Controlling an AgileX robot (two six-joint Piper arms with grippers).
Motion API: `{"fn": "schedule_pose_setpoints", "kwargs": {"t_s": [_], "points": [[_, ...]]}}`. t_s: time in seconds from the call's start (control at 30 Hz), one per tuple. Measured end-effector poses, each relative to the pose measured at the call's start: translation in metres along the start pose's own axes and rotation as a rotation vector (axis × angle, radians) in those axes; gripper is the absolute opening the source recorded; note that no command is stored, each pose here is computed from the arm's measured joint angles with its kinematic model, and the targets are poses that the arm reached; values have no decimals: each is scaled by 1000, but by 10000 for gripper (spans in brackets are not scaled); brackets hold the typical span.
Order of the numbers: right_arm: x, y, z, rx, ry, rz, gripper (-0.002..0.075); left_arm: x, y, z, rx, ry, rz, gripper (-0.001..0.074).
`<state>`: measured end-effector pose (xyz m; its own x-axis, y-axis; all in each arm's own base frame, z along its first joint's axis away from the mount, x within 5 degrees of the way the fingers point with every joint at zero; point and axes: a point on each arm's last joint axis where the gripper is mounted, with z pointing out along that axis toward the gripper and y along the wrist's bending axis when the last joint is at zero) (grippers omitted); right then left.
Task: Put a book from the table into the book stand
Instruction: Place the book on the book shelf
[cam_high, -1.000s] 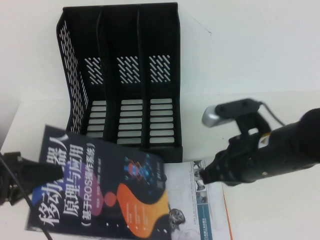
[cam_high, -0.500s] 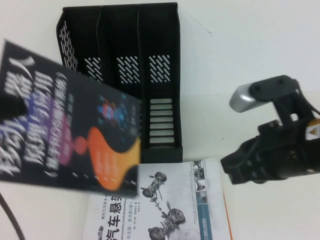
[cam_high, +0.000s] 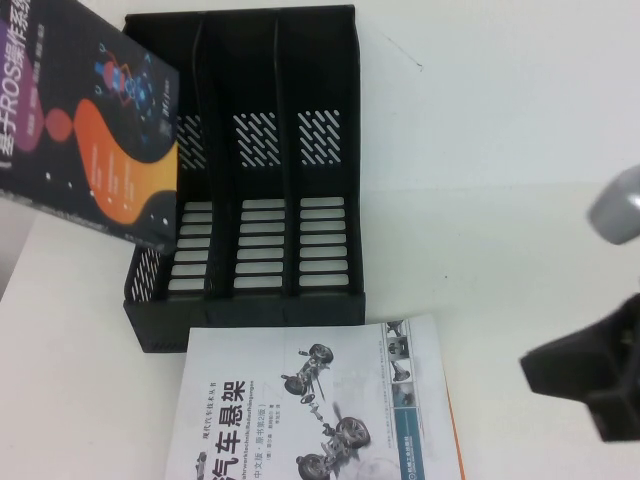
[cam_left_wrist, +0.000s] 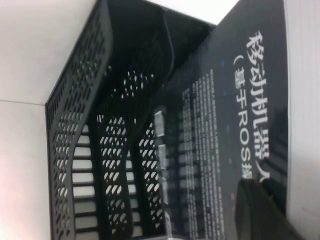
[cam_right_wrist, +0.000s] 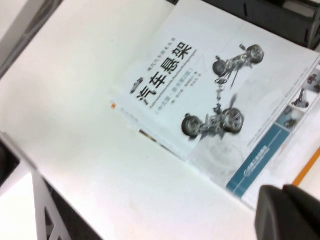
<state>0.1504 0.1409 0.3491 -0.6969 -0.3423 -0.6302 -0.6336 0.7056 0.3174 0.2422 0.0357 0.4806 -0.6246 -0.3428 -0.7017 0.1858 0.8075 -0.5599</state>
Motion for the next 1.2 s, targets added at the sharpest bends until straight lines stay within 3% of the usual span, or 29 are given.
{"fn": "schedule_pose_setpoints", "kwargs": {"t_s": [0.2,0.4,0.57,0.8,1.2], "points": [[10,6,-26,5,-35,-11,5,-20,4,18,30,34,4,111],[15,5,-37,49,-51,5,5,-13,-26,42,74,92,71,111],[17,3,-38,76,-43,19,5,-4,-39,68,32,135,112,111],[22,0,-32,86,-14,30,5,0,-26,109,-51,206,117,111],[29,-4,-26,96,16,35,5,-5,-3,148,-73,176,61,111]]}}
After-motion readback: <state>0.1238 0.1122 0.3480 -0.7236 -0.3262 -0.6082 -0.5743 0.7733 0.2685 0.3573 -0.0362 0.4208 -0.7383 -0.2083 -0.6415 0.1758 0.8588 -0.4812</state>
